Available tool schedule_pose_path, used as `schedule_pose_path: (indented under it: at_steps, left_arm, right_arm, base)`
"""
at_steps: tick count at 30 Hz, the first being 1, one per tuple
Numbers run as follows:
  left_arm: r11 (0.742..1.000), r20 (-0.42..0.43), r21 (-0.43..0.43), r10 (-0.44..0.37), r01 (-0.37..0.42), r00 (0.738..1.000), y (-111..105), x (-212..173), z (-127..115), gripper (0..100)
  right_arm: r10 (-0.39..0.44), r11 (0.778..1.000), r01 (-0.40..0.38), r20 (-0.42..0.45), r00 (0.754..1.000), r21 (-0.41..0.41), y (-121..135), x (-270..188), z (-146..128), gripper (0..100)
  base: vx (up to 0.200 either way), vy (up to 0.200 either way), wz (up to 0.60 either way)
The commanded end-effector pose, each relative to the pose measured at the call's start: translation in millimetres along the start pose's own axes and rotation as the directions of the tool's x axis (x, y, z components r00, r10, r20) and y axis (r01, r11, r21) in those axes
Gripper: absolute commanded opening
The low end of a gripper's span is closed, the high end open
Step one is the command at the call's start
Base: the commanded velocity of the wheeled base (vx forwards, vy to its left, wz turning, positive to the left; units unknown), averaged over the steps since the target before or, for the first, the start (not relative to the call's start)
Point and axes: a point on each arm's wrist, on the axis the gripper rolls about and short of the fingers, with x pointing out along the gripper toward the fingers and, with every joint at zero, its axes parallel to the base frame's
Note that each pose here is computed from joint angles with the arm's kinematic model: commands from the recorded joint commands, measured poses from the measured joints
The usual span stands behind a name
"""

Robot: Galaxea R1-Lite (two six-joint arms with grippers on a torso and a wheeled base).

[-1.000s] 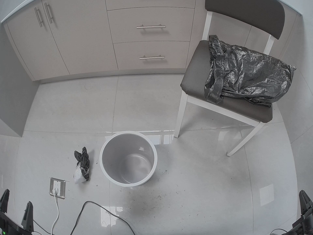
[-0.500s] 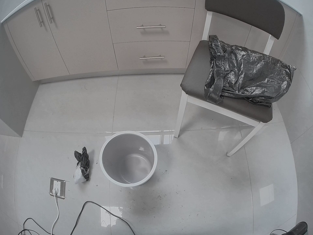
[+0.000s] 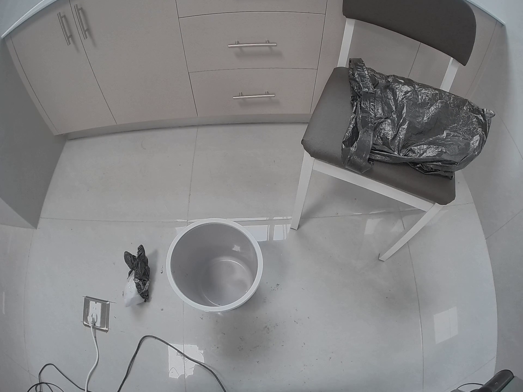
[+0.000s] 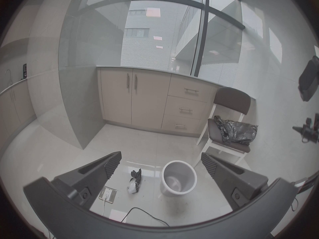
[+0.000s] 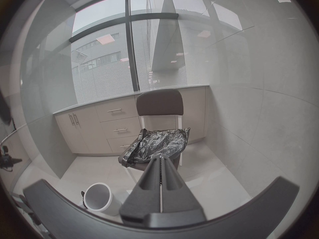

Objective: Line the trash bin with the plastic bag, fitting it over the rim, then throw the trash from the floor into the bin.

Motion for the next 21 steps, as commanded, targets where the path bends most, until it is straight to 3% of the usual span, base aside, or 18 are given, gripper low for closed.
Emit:
schedule_pose_path:
  at_steps: [1, 6, 11, 12, 17, 21]
  left_arm:
    - [0.996, -0.247, 0.068, 0.069, -0.053, 0.967, 1.2, 64.3, 24.9, 100]
    - [0.998, -0.314, 0.040, 0.048, -0.038, 0.948, -1.2, 101.9, 45.3, 100]
    - [0.999, -0.379, -0.030, -0.039, 0.030, 0.925, -11.7, 130.5, 52.4, 100]
    - [0.998, -0.389, -0.046, -0.057, 0.043, 0.920, -14.2, 134.3, 52.6, 100]
    - [0.991, -0.441, -0.096, -0.128, 0.095, 0.889, -24.8, 146.3, 47.5, 100]
    - [0.985, -0.447, -0.130, -0.160, 0.113, 0.880, -29.0, 146.7, 46.9, 100]
  right_arm:
    - [-0.005, 1.000, 0.004, -0.240, 0.971, -0.005, 59.9, 206.2, 28.1, 0]
    - [0.069, 0.996, -0.045, -0.308, 0.949, 0.083, 100.4, 247.0, 8.4, 0]
    - [0.140, 0.989, -0.113, -0.369, 0.919, 0.095, 142.2, 281.4, -20.1, 0]
    - [0.160, 0.986, -0.132, -0.377, 0.912, 0.099, 151.6, 286.2, -25.1, 100]
    - [0.208, 0.976, -0.154, -0.433, 0.877, 0.157, 175.5, 286.3, -48.1, 100]
    - [0.211, 0.974, -0.147, -0.469, 0.858, 0.170, 181.6, 274.3, -59.5, 100]
  base:
    - [0.000, 0.000, 0.00]
    - [0.000, 0.000, 0.00]
    - [0.000, 0.000, 0.00]
    - [0.000, 0.000, 0.00]
    - [0.000, 0.000, 0.00]
    - [0.000, 0.000, 0.00]
